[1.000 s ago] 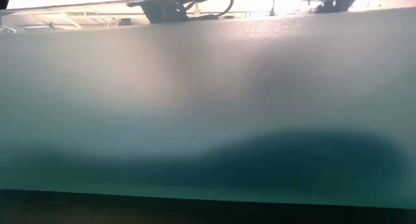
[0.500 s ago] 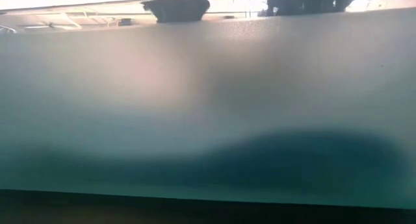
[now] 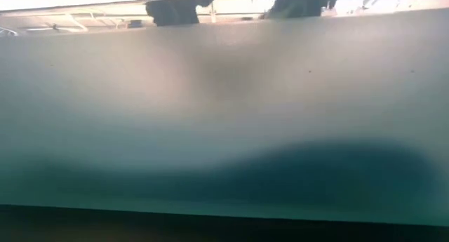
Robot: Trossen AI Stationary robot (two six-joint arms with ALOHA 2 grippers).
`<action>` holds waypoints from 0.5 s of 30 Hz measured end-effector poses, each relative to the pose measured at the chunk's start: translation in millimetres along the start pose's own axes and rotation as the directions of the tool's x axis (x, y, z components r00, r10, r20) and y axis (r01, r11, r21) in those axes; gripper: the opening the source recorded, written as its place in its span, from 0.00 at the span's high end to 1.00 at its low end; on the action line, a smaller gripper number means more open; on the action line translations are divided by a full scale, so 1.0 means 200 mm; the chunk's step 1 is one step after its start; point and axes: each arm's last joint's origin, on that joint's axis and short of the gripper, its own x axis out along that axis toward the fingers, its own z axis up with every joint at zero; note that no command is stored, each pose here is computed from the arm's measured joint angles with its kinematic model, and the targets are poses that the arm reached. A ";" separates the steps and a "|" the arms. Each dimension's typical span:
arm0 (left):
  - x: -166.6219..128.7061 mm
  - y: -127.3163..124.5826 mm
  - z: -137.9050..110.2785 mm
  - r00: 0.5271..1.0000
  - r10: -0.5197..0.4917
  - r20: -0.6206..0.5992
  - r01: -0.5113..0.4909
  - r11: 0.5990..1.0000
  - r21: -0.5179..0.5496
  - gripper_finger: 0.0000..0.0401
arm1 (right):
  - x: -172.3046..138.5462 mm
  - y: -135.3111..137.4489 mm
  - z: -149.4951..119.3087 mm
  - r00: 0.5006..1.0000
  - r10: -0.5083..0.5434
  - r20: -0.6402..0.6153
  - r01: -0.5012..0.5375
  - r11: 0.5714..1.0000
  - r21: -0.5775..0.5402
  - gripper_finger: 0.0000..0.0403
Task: Fold microfiber towels
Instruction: Put the folded green microfiber cloth into the green transparent bin
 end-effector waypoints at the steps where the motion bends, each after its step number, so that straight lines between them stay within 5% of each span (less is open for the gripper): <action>1: 0.00 -0.02 -0.01 1.000 -0.011 -0.015 0.012 1.000 0.012 0.98 | 0.00 0.04 0.00 1.000 0.000 0.015 0.000 1.000 -0.005 1.00; 15: -0.03 -0.29 -0.22 0.991 -0.104 -0.083 0.112 0.989 0.093 0.99 | 0.33 0.37 -0.25 0.984 0.026 -0.178 -0.022 0.999 0.029 1.00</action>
